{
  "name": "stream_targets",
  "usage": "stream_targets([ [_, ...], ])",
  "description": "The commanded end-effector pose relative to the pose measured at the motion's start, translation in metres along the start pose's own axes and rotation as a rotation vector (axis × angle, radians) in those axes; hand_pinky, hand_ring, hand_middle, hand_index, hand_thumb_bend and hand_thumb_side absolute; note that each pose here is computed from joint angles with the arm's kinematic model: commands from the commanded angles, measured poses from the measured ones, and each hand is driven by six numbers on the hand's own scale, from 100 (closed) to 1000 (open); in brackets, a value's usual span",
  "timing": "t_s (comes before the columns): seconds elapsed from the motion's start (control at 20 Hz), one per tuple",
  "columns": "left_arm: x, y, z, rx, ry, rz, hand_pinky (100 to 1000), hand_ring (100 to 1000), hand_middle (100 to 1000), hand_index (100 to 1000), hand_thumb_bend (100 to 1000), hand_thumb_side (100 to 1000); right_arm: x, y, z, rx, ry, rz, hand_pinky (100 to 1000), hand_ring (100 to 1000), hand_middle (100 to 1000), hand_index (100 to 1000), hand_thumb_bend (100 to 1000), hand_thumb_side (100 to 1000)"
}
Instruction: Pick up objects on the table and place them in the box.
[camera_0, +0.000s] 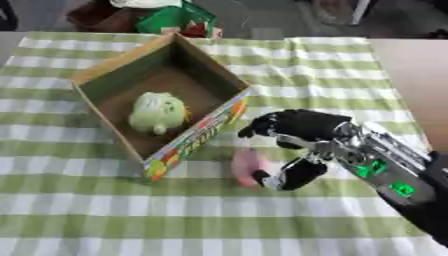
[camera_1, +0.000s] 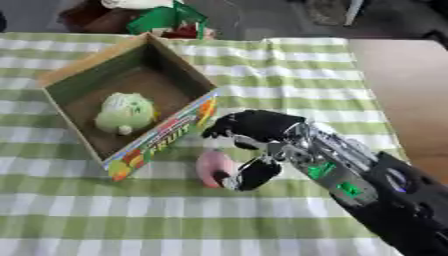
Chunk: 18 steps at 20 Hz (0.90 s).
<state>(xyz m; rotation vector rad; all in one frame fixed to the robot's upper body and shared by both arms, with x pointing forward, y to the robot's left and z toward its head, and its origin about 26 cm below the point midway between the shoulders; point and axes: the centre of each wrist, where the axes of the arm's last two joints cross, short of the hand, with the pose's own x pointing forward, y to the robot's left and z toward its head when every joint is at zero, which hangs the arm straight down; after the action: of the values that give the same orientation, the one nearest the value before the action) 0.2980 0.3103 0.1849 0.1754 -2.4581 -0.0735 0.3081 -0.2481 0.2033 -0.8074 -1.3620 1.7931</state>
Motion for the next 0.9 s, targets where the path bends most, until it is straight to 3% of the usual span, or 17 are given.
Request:
stream_targets([
  [0.05,0.0063,0.0024,-0.0051,-0.011,-0.029,-0.010,537,615,665,751,100,879,-0.0040,-0.0051,0.0007,-0.010,0.017,0.036,809,913,820,945,234,463],
  [0.6,0.0066,0.0026,-0.0053,-0.009,-0.029,-0.010,537,616,665,751,100,879,-0.0038,-0.0049,0.0003,0.015,-0.003,0.008,809,908,809,940,238,455],
  [0.9,0.0065,0.0027,-0.0050,-0.009,-0.028,-0.011,538,616,665,750,100,879,-0.0034,-0.0073,0.0040,0.026,-0.017,-0.008,803,889,684,837,225,428],
])
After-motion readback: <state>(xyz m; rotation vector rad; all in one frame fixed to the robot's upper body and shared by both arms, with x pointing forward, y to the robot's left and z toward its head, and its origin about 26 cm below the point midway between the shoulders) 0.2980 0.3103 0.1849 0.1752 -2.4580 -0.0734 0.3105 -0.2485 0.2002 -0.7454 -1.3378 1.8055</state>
